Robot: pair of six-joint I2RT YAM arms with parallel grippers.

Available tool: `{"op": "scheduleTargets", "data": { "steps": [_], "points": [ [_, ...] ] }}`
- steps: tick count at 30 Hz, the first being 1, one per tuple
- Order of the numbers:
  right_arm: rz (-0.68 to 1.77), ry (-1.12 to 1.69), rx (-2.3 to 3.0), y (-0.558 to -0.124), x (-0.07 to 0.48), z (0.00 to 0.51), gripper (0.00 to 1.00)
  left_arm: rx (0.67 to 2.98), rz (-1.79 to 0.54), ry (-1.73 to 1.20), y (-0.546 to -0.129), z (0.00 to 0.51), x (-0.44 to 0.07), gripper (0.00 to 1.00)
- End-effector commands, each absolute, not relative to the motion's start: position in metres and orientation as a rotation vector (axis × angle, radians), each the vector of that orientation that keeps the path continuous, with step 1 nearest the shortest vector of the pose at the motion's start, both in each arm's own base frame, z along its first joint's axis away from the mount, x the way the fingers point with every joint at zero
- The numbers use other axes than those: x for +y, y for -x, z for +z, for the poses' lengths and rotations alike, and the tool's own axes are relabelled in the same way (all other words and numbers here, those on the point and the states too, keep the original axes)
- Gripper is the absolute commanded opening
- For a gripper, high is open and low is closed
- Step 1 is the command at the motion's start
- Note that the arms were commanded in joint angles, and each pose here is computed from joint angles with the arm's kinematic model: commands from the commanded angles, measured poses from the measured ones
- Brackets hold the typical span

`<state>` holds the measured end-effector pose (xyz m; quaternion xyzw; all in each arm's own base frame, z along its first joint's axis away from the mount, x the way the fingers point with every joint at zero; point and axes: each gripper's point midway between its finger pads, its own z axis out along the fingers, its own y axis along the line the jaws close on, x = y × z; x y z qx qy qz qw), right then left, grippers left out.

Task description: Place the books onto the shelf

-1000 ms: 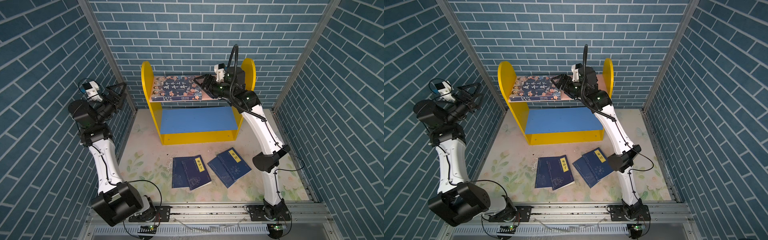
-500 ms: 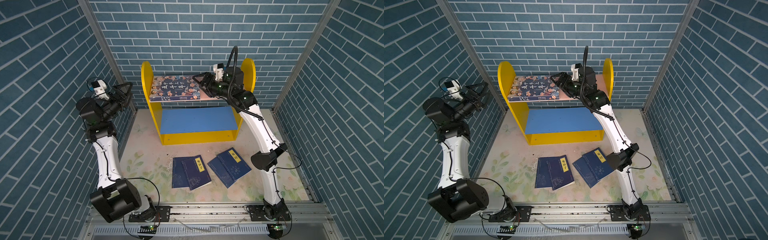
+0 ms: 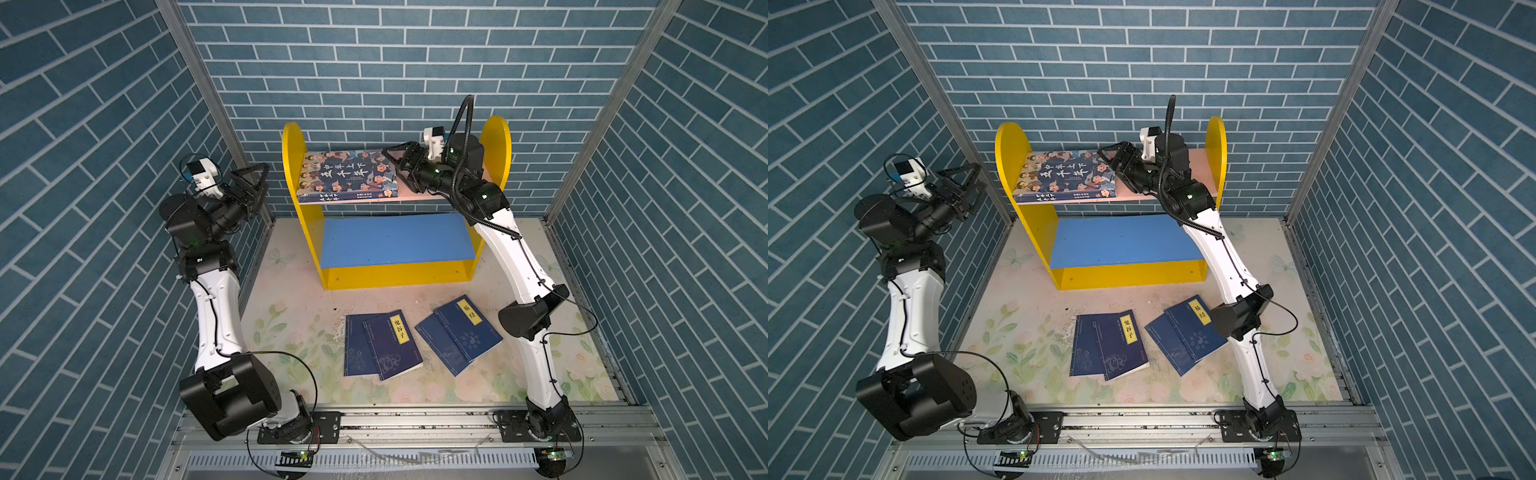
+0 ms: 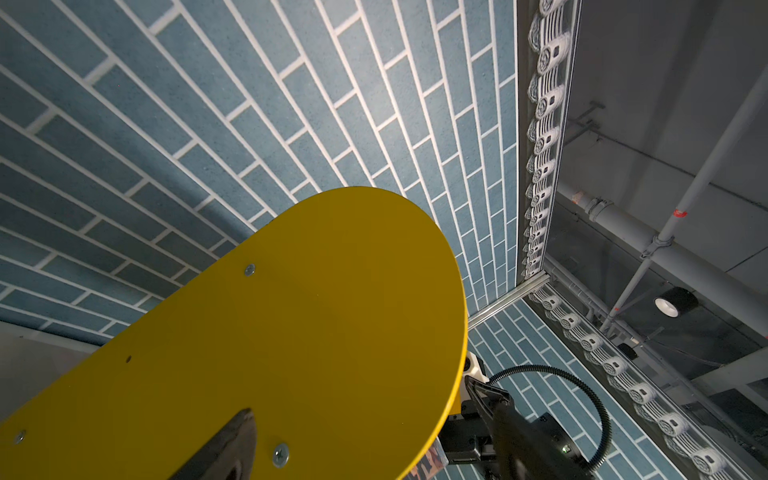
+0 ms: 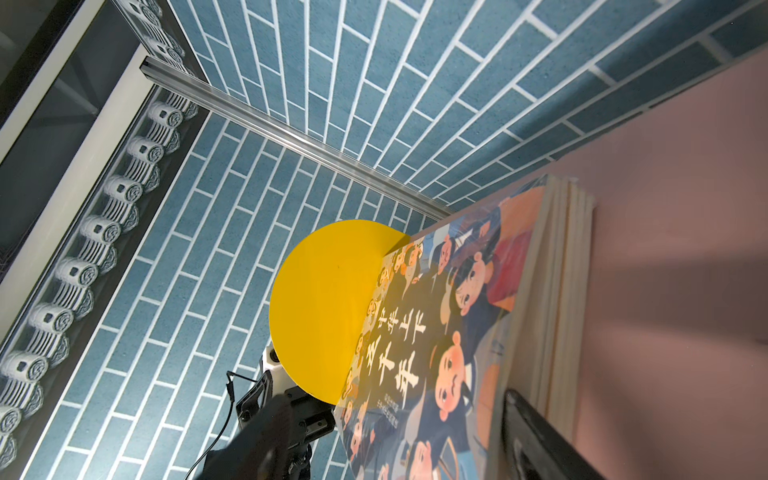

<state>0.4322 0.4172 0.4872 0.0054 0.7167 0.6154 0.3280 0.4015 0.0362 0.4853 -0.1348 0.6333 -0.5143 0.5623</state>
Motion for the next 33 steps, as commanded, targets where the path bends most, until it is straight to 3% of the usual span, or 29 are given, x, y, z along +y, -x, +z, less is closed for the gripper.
{"op": "scheduleTargets", "data": {
  "steps": [1,12,33],
  "points": [
    [1.635,0.012,1.911,-0.423,0.428,0.481,0.80,1.538,-1.031,0.139,-0.375,0.502,0.019,0.90],
    [1.459,-0.050,1.941,-0.403,0.383,0.501,0.84,1.690,-0.752,-0.094,-0.342,0.491,0.004,0.87],
    [1.474,-0.041,2.093,-0.378,0.411,0.469,0.84,1.742,-0.658,-0.052,-0.343,0.459,0.012,0.83]
  ]
}}
